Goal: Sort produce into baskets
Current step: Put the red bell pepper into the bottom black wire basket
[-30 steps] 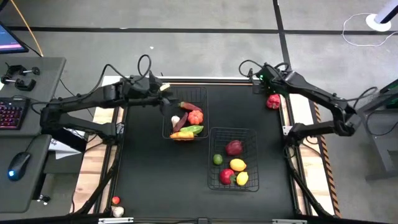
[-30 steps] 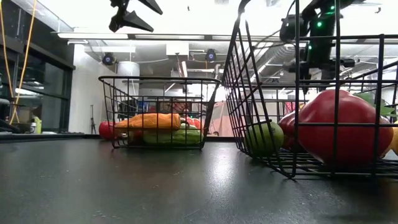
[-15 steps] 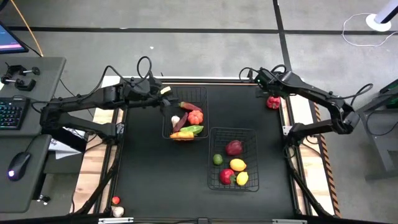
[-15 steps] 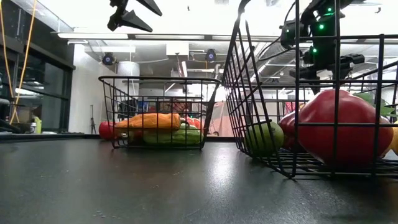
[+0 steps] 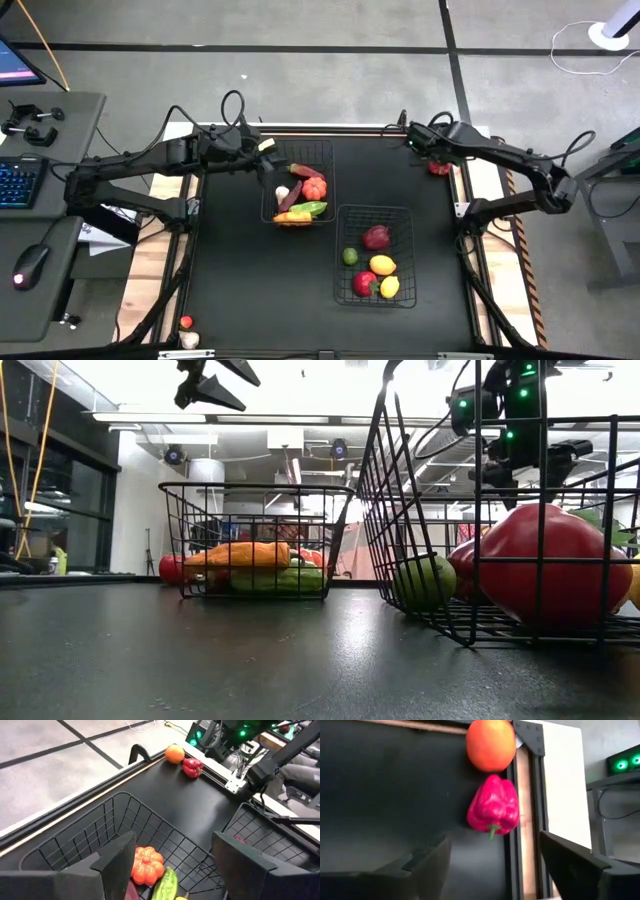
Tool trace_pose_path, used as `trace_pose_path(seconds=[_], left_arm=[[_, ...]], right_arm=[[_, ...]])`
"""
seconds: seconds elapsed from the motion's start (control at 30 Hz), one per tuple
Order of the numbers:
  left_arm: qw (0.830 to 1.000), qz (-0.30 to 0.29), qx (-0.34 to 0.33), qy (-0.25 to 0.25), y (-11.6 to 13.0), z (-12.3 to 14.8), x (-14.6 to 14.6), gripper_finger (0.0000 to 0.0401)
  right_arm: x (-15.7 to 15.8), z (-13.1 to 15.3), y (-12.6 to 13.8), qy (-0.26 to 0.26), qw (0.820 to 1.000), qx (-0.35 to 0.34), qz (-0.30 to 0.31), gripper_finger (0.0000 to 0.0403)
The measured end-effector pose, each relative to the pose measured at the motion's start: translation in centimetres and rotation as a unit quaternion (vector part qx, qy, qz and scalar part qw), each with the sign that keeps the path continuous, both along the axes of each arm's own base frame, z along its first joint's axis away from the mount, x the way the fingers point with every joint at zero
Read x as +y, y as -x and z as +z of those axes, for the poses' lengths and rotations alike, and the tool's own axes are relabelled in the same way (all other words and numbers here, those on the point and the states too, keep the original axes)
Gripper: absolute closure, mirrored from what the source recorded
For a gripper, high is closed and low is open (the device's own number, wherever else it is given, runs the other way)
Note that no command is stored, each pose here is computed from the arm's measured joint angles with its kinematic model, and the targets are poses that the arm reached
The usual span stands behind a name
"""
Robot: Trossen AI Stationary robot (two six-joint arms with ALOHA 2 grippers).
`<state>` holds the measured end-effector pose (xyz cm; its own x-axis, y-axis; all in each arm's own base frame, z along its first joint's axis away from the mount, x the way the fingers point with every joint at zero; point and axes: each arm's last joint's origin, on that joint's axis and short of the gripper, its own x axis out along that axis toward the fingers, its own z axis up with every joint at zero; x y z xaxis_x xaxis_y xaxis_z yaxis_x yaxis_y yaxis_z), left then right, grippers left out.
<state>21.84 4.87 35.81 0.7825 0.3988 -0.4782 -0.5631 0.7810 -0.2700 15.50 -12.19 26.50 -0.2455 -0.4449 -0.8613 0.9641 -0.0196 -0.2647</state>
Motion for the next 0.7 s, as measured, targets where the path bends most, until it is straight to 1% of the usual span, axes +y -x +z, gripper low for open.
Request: trace_pose_path(seconds=[0.13, 0.2, 0.27, 0.3, 0.33, 0.4, 0.47, 0.53, 0.6, 0.7], left_arm=[[1.0, -0.012, 0.007, -0.013, 0.0, 0.0, 0.0, 0.0151], [0.999, -0.024, 0.011, -0.02, 0.0, 0.0, -0.1, 0.0151], [0.999, -0.033, 0.014, -0.024, 0.0, 0.0, 0.0, 0.0151], [0.999, -0.036, 0.016, -0.025, 0.0, 0.0, -0.1, 0.0151], [0.999, -0.036, 0.018, -0.025, 0.0, -0.1, -0.1, 0.0151], [0.999, -0.036, 0.02, -0.025, 0.0, -0.1, -0.1, 0.0151], [0.999, -0.038, 0.021, -0.028, 0.0, -0.1, -0.1, 0.0151], [0.998, -0.043, 0.024, -0.036, 0.0, -0.1, -0.1, 0.0151], [0.998, -0.045, 0.026, -0.039, 0.0, -0.1, -0.1, 0.0151], [0.998, -0.041, 0.027, -0.042, 0.1, -0.1, 0.2, 0.0151]], right_arm=[[0.5, -0.8, 0.0, -0.017, 1.0, -0.014, -0.02, 0.005], [0.7, -1.9, 0.3, -0.016, 0.997, -0.023, -0.066, 0.0022], [0.9, -2.9, 0.6, -0.012, 0.993, -0.031, -0.114, 0.0008], [1.1, -3.4, 0.7, -0.026, 0.991, -0.035, -0.129, 0.0007], [1.5, -3.9, 0.8, -0.053, 0.988, -0.04, -0.138, 0.0009], [2.2, -4.8, 1.0, -0.106, 0.983, -0.046, -0.141, 0.0013], [2.8, -5.6, 1.0, -0.143, 0.979, -0.05, -0.138, 0.0015], [3.1, -6.1, 1.1, -0.156, 0.978, -0.045, -0.135, 0.0015], [3.2, -6.3, 1.1, -0.156, 0.978, -0.044, -0.132, 0.0015], [3.0, -6.3, 1.0, -0.131, 0.981, -0.048, -0.138, 0.0015]])
